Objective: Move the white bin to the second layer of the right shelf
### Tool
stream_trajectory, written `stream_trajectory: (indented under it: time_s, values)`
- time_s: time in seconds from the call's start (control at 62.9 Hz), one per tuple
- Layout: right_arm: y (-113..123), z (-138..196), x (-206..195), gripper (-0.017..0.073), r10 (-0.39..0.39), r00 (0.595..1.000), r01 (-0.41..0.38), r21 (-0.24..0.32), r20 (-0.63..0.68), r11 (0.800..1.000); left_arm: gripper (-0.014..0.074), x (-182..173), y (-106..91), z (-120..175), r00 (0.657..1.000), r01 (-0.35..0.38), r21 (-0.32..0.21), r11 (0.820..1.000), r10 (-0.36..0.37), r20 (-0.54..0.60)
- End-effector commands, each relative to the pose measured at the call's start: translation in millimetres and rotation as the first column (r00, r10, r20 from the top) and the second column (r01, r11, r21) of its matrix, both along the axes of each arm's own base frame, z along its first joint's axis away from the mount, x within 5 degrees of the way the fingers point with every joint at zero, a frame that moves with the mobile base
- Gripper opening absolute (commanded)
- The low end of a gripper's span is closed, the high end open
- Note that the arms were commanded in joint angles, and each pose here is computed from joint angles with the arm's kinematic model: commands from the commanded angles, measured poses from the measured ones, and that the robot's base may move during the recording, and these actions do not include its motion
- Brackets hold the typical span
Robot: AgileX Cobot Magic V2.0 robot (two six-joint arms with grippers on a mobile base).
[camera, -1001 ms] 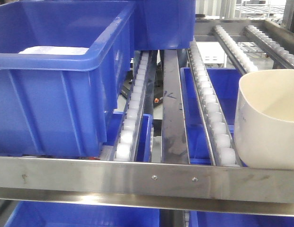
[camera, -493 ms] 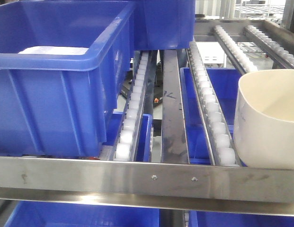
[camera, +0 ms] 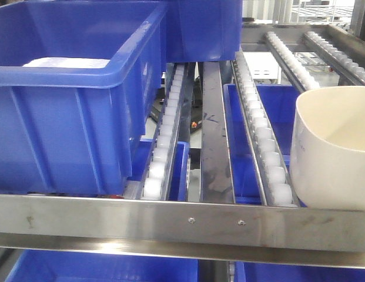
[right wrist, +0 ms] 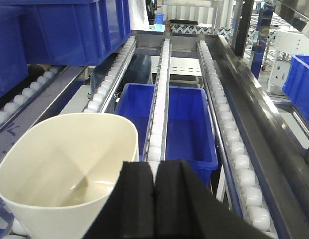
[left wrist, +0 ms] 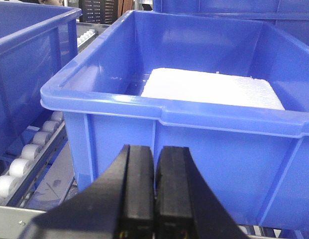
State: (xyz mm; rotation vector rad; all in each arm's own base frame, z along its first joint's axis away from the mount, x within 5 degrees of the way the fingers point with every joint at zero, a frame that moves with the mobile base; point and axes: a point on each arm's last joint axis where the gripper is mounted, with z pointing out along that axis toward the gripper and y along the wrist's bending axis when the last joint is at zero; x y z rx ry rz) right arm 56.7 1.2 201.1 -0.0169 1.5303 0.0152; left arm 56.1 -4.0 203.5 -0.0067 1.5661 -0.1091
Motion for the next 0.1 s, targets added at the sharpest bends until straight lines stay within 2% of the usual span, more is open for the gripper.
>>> stream_trajectory:
  time_s: [0.0,0.079]
  values:
    - [-0.1,8.4,-2.0,0.0057,-0.002,0.995,0.002,0.001,0.102,1.000,0.0085,-0.1,0.5,-0.9,0.997,-0.001,-0.011,1.000,0.002,0.072]
    - [-0.1,8.4,-2.0,0.0057,-0.002,0.995,0.002,0.001,0.102,1.000,0.0085,-0.1,0.5,-0.9,0.997,-0.001,-0.011,1.000,0.002,0.072]
